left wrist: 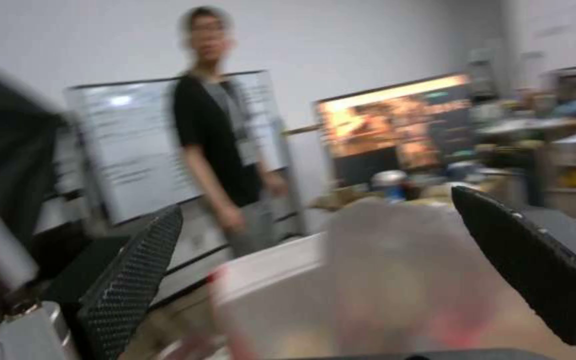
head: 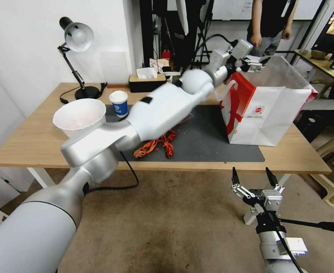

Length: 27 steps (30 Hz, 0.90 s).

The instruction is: Pick up the trash from the table and place it into the takeout bag.

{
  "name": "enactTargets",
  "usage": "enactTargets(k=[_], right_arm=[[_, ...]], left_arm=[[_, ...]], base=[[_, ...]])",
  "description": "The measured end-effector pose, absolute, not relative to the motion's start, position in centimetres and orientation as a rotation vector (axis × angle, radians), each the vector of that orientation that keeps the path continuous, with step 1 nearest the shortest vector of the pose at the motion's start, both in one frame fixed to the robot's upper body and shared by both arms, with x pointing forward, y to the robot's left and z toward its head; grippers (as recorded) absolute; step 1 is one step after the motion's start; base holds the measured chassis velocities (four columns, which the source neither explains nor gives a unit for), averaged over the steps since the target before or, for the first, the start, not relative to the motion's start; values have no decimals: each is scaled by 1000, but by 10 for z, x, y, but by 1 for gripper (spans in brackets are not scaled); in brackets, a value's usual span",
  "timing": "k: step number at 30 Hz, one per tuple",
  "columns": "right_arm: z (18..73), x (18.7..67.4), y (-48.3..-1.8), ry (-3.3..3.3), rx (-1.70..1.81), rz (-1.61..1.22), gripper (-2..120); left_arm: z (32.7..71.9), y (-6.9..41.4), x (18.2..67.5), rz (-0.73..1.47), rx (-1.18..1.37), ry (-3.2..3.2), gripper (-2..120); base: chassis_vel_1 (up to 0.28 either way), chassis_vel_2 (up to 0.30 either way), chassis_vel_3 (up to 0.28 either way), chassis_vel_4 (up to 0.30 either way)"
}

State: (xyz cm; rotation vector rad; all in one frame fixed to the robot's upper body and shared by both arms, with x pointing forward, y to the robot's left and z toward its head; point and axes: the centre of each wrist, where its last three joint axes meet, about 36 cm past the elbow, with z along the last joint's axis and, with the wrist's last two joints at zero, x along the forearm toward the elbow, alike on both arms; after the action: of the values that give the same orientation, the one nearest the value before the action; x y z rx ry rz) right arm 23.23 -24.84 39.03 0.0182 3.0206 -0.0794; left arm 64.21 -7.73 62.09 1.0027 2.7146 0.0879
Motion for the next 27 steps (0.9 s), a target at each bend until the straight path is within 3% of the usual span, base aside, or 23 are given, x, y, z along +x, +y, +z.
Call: enactTargets(k=[2, 12, 27], right_arm=[[390, 233, -247, 3022, 14, -79, 100], [391, 234, -246, 3025, 7, -81, 100], [392, 233, -247, 3025, 12, -84, 100]], left_arm=[[612, -70, 631, 81, 774, 2799, 100], [591, -22, 612, 183, 374, 2886, 100], [543, 38, 564, 79, 264, 2958, 100]], base=[[0, 0, 0, 0], [0, 0, 0, 0], [0, 0, 0, 0]])
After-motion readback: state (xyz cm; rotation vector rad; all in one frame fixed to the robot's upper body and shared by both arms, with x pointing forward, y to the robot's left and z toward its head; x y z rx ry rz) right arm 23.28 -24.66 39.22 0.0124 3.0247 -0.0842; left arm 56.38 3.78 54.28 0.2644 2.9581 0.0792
